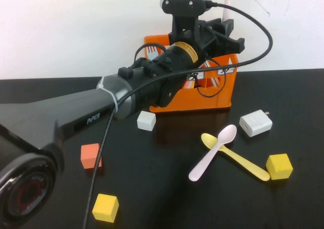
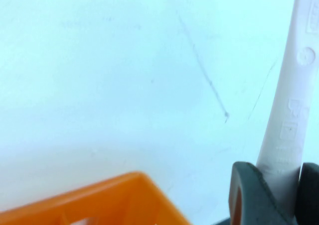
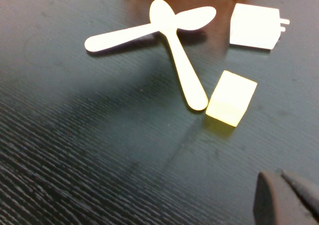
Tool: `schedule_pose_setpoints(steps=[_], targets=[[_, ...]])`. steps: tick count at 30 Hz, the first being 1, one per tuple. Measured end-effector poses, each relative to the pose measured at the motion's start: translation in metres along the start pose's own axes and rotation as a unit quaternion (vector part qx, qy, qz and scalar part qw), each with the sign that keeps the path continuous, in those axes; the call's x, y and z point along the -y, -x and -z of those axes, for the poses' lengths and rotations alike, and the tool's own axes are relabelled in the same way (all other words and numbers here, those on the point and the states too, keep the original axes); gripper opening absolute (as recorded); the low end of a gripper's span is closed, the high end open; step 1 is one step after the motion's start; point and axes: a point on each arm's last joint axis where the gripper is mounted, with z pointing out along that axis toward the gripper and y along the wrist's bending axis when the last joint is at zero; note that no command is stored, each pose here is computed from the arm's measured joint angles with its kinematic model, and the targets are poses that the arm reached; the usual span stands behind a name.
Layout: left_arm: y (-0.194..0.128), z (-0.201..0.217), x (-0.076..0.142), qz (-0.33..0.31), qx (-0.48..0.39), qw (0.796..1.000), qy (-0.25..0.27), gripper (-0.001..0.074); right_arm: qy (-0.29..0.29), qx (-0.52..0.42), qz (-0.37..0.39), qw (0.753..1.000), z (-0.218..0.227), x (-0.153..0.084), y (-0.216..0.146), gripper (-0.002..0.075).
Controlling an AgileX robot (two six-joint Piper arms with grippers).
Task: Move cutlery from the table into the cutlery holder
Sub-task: Place the knife on the box
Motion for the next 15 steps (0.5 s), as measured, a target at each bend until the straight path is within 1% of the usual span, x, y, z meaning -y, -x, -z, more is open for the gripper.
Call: schedule_pose_setpoints(steps=[6,12,15], targets=[[-0.016,-0.008,-0.003,0.011,0.046,0.999,-0.024,0.0158,0.000,0.000,0.000,1.000,0.000,0.000,0.000,-0.0002],[-0.039,-0.014,-0.011,0.022,0.032,0.999,-0.020,0.0158,0.000,0.000,0.000,1.000,0.000,0.000,0.000,-0.0002],[-0.045,-0.016,-0.013,0.028,0.028,0.999,-0.015,0.0158,0.000,0.000,0.000,1.000,0.000,0.000,0.000,-0.0002]])
